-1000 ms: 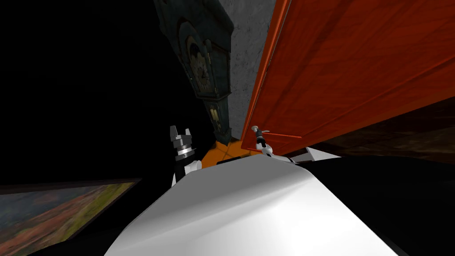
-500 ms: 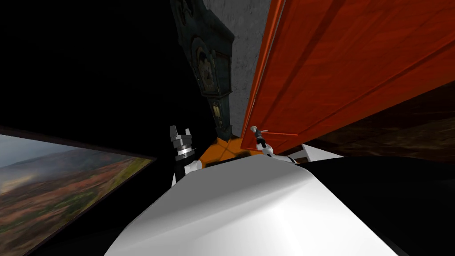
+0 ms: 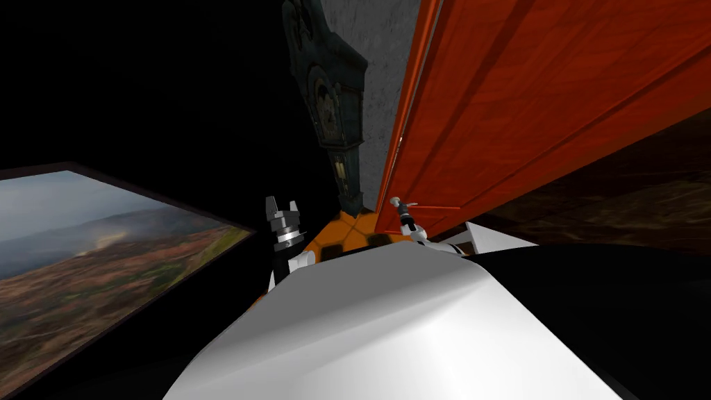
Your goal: Pull the door open
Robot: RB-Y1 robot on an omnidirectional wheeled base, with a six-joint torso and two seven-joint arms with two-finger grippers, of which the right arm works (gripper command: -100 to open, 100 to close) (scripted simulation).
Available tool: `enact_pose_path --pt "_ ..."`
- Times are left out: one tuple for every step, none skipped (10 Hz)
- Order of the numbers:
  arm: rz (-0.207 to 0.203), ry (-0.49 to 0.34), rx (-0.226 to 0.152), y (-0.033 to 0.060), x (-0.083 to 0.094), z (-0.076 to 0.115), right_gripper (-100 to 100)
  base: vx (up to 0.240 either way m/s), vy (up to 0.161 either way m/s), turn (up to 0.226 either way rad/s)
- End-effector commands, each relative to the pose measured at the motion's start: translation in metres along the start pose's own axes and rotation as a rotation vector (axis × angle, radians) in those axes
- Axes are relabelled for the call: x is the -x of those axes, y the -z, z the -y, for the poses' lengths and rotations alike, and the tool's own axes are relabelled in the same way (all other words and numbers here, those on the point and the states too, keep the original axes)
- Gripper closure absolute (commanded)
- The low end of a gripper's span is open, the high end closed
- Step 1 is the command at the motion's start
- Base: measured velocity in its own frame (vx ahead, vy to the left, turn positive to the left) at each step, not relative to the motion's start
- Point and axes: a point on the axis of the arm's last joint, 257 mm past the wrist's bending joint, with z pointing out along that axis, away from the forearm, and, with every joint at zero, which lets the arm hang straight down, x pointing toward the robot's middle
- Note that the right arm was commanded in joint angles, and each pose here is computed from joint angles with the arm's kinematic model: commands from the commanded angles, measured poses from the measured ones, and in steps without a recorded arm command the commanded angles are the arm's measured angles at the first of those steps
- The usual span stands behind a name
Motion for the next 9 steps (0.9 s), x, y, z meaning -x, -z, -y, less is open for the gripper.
enact_pose_path --pt "-0.029 0.003 0.004 0.0016 -0.005 -0.001 100 -0.249 -0.047 0.126" --pt "-0.043 0.003 0.007 0.0018 -0.008 -0.002 100 -0.267 -0.036 0.115" --pt "-0.064 0.004 0.01 0.0023 -0.012 -0.003 100 -0.26 -0.057 0.118" --pt "-0.077 0.004 0.012 0.0026 -0.014 -0.003 100 -0.241 -0.055 0.114" --pt "-0.093 0.005 0.014 0.0031 -0.017 -0.004 100 -0.226 -0.066 0.091" --pt "-0.1 0.005 0.015 0.0034 -0.019 -0.004 100 -0.211 -0.057 0.075" --pt "-0.094 0.003 0.007 0.0045 -0.019 -0.001 100 -0.091 -0.018 0.024" --pt "-0.116 0.001 0.008 0.0076 -0.022 0.0 100 -0.131 -0.03 0.097" --pt "-0.126 0.002 0.011 0.0086 -0.023 -0.001 100 -0.177 -0.037 0.091"
